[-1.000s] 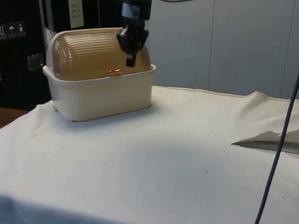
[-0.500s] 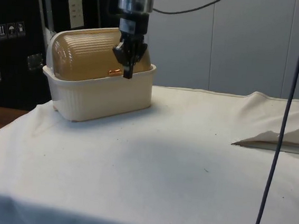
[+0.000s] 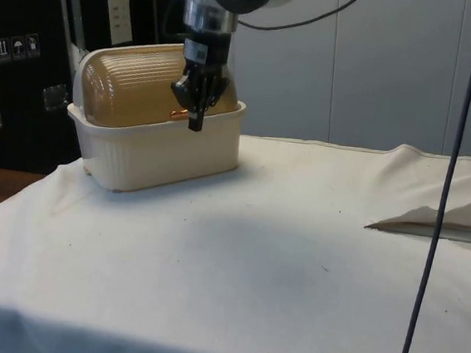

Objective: Open the lid, then close it.

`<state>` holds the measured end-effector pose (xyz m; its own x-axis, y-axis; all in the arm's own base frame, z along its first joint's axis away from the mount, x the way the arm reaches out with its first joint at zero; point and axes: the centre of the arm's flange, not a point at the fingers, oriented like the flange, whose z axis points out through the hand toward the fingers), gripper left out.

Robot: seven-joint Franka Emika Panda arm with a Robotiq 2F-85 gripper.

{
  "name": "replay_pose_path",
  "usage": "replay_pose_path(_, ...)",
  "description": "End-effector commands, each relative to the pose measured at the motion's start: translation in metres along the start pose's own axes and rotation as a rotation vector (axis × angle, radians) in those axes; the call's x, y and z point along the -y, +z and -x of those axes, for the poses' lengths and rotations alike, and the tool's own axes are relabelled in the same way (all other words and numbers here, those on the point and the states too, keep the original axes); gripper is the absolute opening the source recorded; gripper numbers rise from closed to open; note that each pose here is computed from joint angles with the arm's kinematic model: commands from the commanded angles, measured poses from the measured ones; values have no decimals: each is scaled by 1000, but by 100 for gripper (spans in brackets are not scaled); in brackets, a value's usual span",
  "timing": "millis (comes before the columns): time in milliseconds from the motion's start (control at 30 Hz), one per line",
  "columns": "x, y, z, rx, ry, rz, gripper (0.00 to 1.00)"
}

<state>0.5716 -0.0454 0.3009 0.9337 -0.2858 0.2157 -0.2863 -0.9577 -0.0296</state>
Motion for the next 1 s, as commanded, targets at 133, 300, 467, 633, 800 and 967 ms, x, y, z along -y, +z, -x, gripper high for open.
replay_pose_path(133, 0, 3, -1, -37, 29, 10, 0)
replay_pose_path(300, -1, 1, -1, -49, 42, 11, 0)
replay_pose_path(467, -1, -2, 3, -59, 53, 12, 0)
replay_pose_path(633, -1, -4, 9, -63, 55, 12, 0)
replay_pose_path(800, 1, -5, 16, -58, 57, -1, 0)
replay_pose_path(967, 1, -3, 21, -90, 70, 8, 0)
